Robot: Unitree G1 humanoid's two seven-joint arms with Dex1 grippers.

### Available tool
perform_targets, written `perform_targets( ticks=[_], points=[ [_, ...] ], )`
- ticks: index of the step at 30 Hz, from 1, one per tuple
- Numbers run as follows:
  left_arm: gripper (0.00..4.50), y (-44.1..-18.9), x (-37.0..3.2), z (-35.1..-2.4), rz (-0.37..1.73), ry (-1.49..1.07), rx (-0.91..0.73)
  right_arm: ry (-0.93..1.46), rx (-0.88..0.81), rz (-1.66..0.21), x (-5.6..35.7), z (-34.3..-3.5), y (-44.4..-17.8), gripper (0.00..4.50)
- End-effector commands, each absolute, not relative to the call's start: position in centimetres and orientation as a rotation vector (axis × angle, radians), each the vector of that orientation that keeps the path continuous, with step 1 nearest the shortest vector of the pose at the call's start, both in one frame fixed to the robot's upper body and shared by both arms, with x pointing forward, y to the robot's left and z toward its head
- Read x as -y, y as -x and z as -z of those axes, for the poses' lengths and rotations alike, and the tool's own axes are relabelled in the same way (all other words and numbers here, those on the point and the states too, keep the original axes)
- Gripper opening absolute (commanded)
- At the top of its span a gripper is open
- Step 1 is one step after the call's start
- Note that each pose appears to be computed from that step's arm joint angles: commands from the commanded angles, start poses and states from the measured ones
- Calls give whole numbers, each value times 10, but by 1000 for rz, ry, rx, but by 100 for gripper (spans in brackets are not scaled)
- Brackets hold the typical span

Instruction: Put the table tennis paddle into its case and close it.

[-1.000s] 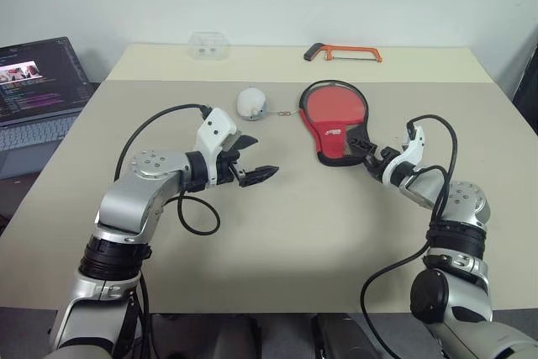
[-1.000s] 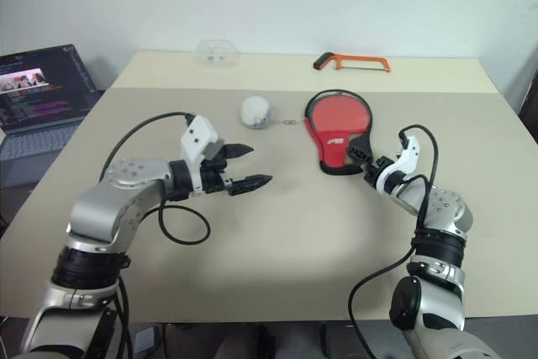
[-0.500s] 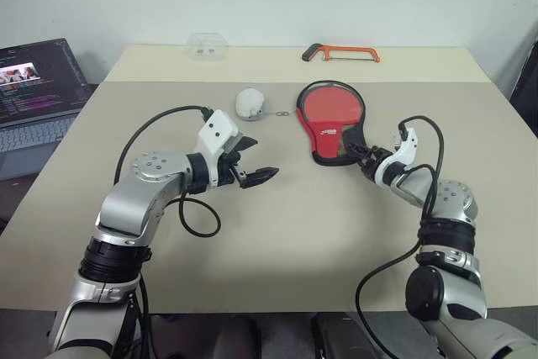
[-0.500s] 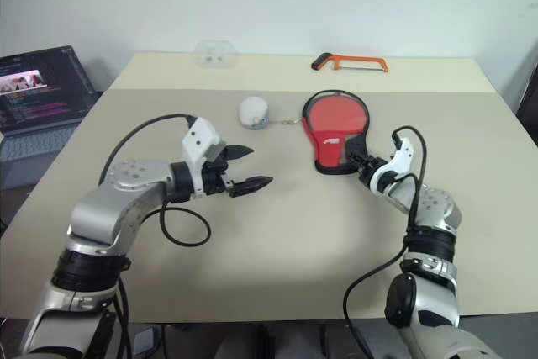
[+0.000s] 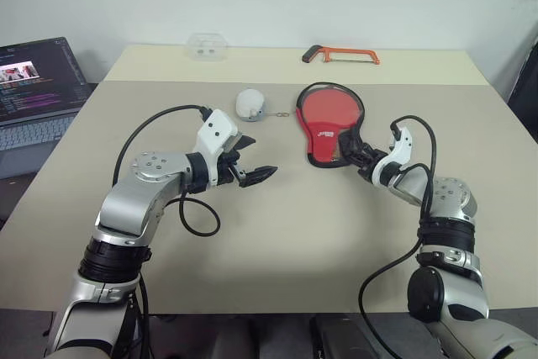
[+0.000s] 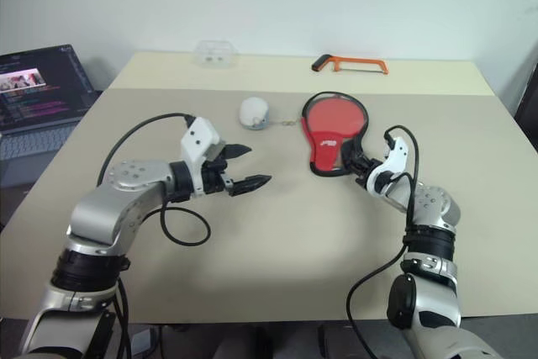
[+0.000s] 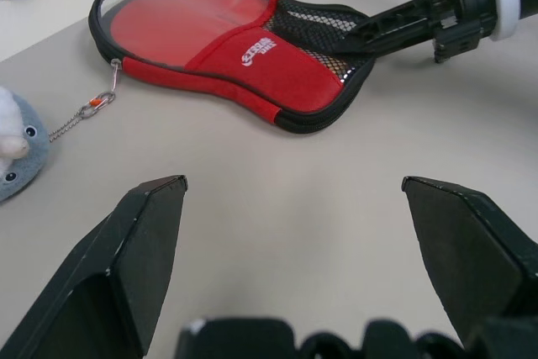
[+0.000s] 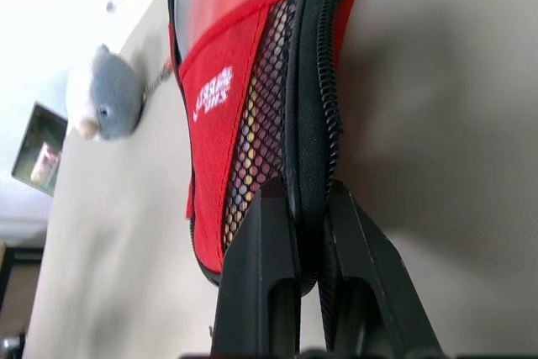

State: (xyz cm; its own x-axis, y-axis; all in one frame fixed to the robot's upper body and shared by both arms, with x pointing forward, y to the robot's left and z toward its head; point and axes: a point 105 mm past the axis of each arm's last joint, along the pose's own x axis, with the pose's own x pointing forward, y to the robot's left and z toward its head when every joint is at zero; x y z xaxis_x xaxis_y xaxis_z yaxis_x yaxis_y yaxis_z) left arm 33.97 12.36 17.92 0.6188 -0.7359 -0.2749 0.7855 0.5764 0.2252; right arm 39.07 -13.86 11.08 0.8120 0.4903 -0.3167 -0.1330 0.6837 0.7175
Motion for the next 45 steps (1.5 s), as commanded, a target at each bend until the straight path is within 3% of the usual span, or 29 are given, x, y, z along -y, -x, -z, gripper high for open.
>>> perform_targets(
  ticks=[1,13,28,33,45],
  points=[
    [450,-337,-122,-189,901,-376,-113,-690,-667,-501,115,-97,-357,2],
    [450,-336,-116,-184,947,-381,-128,-502,-806,-732,104,-87,-268,2],
    [450,-331,-111,-177,998,-386,-154,-432,-981,-950,97,-74,-169,2],
    [450,-330,-112,-177,1000,-390,-157,-428,-1029,-967,96,-74,-154,2],
    [450,-330,-114,-176,989,-391,-163,-369,-1035,-904,98,-73,-166,2]
  ],
)
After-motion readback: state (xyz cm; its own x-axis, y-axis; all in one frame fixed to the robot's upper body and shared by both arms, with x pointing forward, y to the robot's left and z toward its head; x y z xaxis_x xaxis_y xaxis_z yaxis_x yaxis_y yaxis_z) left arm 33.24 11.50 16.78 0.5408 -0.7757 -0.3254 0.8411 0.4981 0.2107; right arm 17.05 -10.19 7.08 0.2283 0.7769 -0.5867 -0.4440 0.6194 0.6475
